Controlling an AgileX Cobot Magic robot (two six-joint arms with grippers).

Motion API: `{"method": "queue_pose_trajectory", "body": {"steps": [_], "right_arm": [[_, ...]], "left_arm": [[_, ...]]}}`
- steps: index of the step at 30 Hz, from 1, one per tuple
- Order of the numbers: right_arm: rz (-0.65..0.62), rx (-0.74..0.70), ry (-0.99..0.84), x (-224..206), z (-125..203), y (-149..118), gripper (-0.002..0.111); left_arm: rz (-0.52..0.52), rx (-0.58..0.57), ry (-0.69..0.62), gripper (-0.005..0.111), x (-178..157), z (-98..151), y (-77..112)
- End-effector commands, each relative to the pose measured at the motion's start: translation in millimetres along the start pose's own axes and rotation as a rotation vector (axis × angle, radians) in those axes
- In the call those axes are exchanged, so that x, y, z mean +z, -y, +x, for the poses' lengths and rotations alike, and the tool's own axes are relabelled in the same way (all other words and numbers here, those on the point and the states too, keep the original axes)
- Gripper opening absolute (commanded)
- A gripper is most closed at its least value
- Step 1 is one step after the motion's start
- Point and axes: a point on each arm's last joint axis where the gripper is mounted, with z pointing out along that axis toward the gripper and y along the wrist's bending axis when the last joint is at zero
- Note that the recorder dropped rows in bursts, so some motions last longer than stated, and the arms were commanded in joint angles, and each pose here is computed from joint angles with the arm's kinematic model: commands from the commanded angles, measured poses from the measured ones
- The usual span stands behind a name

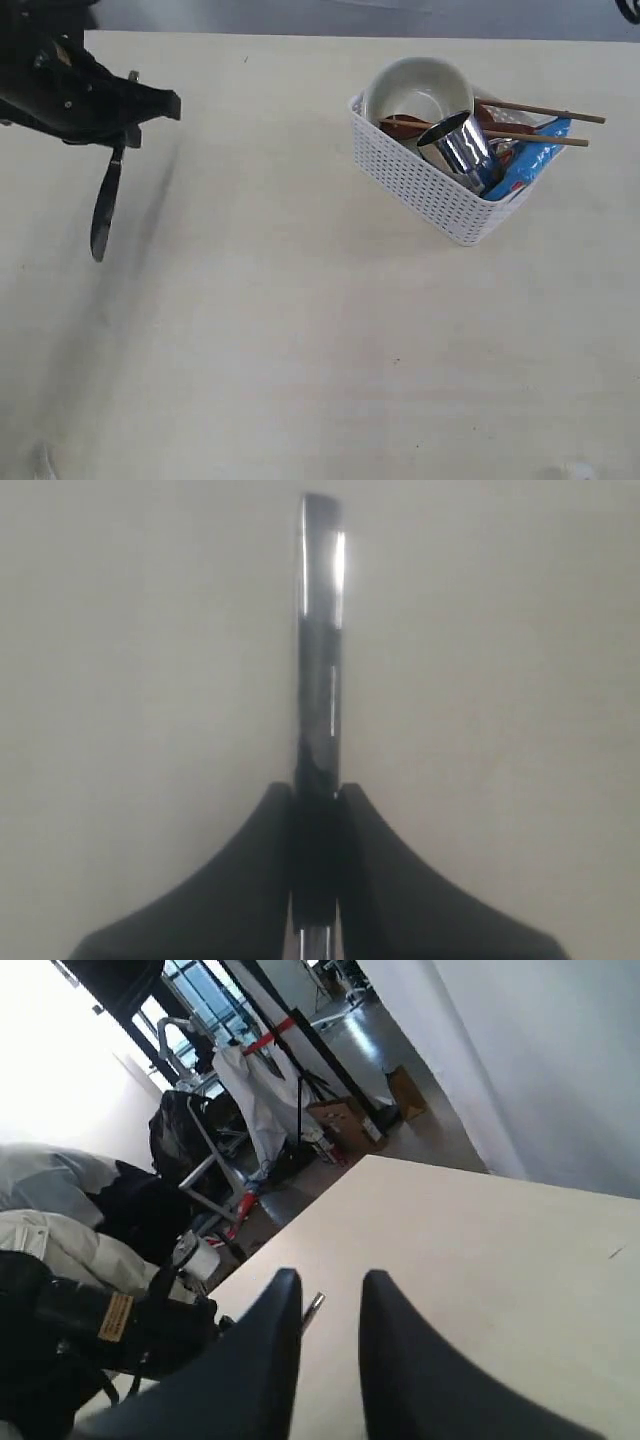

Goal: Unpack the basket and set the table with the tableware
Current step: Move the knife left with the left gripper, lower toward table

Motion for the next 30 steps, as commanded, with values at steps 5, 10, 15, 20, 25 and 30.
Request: {"method": "queue_pose_trajectory", "body": {"steps": [5,10,15,20,25,30], "right_arm": [[-0.014,-0.111,-0.096,12,1,-33,-0.001],[-0.046,-0.136,-0.128,32,10,-46,-0.001],[-0.043,-0.136,-0.127,32,10,-46,-0.001],[-0.039,-0.142,-0.126,32,9,-46,-0.001],[-0.039,-0.142,-0.126,32,9,-46,-0.001],[-0.039,-0.142,-0.126,32,9,-46,-0.001]], "left_arm": [[-0.054,-0.024,-0.179,0.000,56,20,-6.3],[-0.054,-0.022,-0.177,0.000,64,21,-6.8],[-0.054,-0.017,-0.177,0.000,65,21,-6.9],[-0.053,-0.017,-0.173,0.000,65,21,-6.8],[-0.052,-0.014,-0.173,0.000,65,21,-6.8],[-0.053,-0.007,-0.179,0.000,65,22,-6.9]]}}
